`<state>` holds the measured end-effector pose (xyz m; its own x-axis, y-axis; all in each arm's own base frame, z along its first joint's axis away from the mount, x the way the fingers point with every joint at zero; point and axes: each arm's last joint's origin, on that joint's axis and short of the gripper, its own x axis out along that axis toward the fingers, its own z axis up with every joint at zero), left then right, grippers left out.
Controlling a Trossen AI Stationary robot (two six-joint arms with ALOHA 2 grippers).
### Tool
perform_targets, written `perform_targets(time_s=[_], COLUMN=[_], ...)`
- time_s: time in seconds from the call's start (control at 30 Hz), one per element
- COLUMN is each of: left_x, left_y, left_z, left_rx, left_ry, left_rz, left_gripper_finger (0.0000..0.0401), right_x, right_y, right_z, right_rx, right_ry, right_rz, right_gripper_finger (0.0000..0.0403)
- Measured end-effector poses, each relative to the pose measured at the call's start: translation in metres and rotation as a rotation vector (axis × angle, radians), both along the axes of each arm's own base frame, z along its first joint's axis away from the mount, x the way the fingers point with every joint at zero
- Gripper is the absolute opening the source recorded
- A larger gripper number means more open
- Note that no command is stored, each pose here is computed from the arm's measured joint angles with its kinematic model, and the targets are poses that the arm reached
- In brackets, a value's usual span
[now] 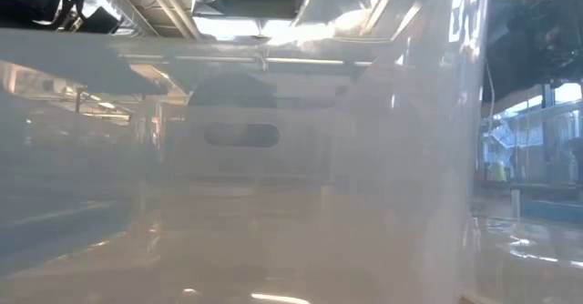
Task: Pick & place jewel cases by type
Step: Put the bottom left black cd case into the left transparent bin
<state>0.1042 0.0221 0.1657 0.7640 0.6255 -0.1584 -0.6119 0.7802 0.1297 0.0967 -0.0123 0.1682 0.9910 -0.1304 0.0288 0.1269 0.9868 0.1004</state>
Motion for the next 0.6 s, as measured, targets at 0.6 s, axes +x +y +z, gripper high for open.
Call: perform_targets(time_s=[0.6], left_x=[0.0035], left_y=[0.0002], left_z=[-0.0050], left_rx=[-0.137], left_ry=[-0.054], left_rz=[0.032], left_gripper_finger=[0.0036], right_x=[0.0001], right_y=[0.0003], right_z=[-0.0001], right_rx=[0.078], right_ry=[-0.009], right_rz=[0.010], right_gripper_finger=[0.0062])
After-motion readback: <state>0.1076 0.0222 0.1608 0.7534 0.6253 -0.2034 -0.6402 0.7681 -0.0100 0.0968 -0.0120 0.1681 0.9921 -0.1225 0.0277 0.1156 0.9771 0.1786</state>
